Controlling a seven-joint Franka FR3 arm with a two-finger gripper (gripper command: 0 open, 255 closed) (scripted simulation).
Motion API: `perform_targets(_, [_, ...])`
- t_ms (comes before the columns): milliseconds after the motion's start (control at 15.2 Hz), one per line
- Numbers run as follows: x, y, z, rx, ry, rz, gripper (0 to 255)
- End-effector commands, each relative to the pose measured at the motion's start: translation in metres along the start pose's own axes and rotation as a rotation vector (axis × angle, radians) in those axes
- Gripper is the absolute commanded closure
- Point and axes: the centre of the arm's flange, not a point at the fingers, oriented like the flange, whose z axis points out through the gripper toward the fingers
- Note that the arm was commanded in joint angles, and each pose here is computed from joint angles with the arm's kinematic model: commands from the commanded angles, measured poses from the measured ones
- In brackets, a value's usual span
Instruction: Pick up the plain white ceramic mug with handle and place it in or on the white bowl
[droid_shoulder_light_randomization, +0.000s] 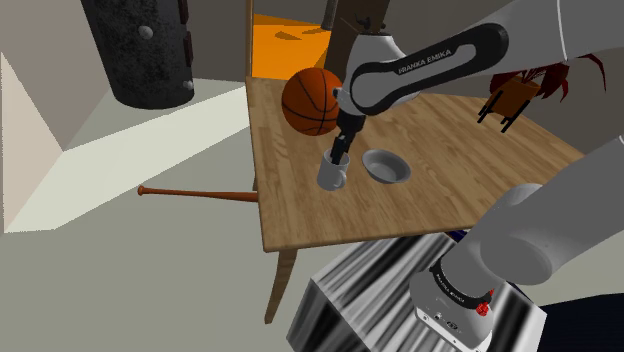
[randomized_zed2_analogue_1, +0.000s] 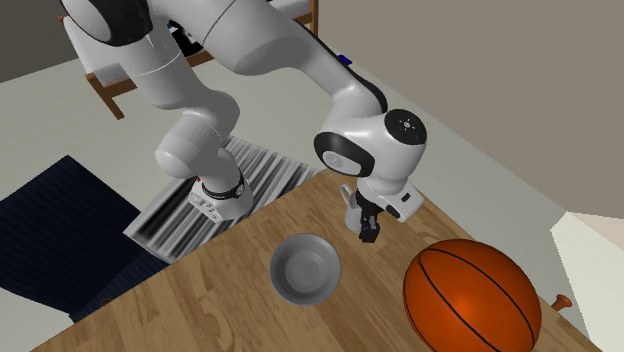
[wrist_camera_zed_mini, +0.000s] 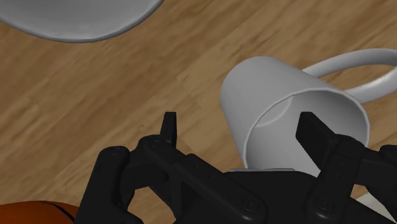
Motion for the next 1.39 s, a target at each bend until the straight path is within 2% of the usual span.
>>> perform_targets(0, [0.000,-0.001,0.004,0.000,0.001,0.000,0])
perform_targets(396, [0.000,-0.001,0.004,0.000,0.001,0.000,0])
perform_targets(462, [0.000,-0.001,0.004,0.000,0.001,0.000,255])
perform_targets(1056, [0.000,-0.001,0.004,0.000,0.001,0.000,255])
perform_targets(1320, [-0.001,-0.001,-0.017,0.000,0.001,0.000,255])
